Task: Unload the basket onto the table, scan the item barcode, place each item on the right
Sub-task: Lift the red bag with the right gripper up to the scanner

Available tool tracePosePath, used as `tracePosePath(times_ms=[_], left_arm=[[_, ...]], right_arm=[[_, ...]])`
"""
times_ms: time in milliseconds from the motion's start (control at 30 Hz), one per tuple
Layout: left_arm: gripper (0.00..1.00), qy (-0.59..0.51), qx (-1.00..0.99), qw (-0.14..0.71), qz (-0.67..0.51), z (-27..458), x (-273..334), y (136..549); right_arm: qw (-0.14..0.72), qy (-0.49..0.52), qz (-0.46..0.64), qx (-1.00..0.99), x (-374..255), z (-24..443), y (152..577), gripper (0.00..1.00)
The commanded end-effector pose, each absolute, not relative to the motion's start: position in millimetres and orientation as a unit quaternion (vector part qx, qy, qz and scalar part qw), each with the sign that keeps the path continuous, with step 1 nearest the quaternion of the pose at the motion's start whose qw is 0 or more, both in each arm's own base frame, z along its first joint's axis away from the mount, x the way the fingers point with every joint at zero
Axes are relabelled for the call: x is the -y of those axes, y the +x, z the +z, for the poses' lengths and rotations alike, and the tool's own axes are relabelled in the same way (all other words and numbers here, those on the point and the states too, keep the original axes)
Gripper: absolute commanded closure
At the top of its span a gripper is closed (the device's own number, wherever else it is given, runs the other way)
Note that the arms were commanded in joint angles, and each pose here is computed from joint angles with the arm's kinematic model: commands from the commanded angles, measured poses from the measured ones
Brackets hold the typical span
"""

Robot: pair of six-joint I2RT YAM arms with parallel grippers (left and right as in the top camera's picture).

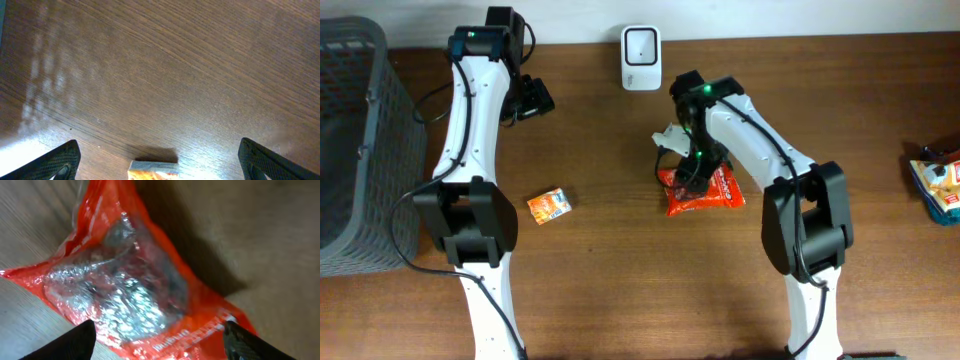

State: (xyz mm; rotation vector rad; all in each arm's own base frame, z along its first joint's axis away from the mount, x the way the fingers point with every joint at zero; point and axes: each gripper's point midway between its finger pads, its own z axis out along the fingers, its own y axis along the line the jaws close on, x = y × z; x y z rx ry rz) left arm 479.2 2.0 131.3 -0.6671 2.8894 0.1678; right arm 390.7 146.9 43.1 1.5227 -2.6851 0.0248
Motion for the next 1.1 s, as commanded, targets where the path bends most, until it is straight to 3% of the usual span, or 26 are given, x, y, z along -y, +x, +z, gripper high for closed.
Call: tracePosePath(times_ms=[0, 67, 100, 133, 167, 267, 367, 567, 667, 733, 867, 1067], left_arm=[[0.01, -0.224, -0.968, 0.098, 0.058, 140.3, -4.3, 480.8], [0.01, -0.224, -0.968, 0.098, 0.058, 140.3, -4.3, 480.8], [0.01, -0.224, -0.968, 0.098, 0.058, 140.3, -4.3, 480.8], [0.01, -0.224, -0.968, 0.098, 0.058, 140.3, -4.3, 480.8], [0.01, -0.224, -0.968, 0.098, 0.058, 140.3, -4.3, 480.8], [0.01, -0.224, -0.968, 0.098, 0.058, 140.3, -4.3, 480.8], [0.01, -0.224, -0.968, 0.098, 0.058, 140.3, -4.3, 480.8], [0.01, -0.224, -0.968, 0.098, 0.058, 140.3, -4.3, 480.8], [0.01, -0.224, -0.968, 0.098, 0.058, 140.3, -4.3, 480.8], [0.01, -0.224, -0.968, 0.098, 0.058, 140.3, -4.3, 480.8], [0.01, -0.224, -0.968, 0.098, 0.058, 140.3, -4.3, 480.8], [0.01, -0.224, -0.968, 0.098, 0.058, 140.3, -4.3, 480.8]], right_arm=[[0.041, 0.509, 0.007, 0.86, -148.4, 26.1, 377.4, 0.23], [0.055, 0.496, 0.021, 0.866, -140.0, 11.8, 370.5, 0.4], [0.051, 0.475, 0.025, 0.878, -139.7, 8.6, 371.4, 0.66], [0.04, 0.442, 0.027, 0.895, -141.7, 8.1, 376.2, 0.76], [0.018, 0.389, 0.03, 0.92, -145.6, 7.6, 385.6, 0.94], [-0.056, 0.207, 0.016, 0.977, -160.0, 12.1, 417.3, 0.96], [-0.151, 0.078, -0.079, 0.982, -201.0, 64.3, 469.2, 0.96], [-0.421, -0.019, -0.249, 0.872, -257.4, 190.2, 585.7, 0.96], [-0.497, -0.105, -0.233, 0.829, -237.1, 214.3, 615.3, 0.96], [-0.513, -0.142, -0.234, 0.814, -231.7, 208.3, 627.0, 0.96], [-0.463, -0.183, -0.235, 0.835, -233.1, 156.6, 627.1, 0.96], [-0.477, -0.138, -0.21, 0.843, -230.8, 171.0, 623.9, 0.96]])
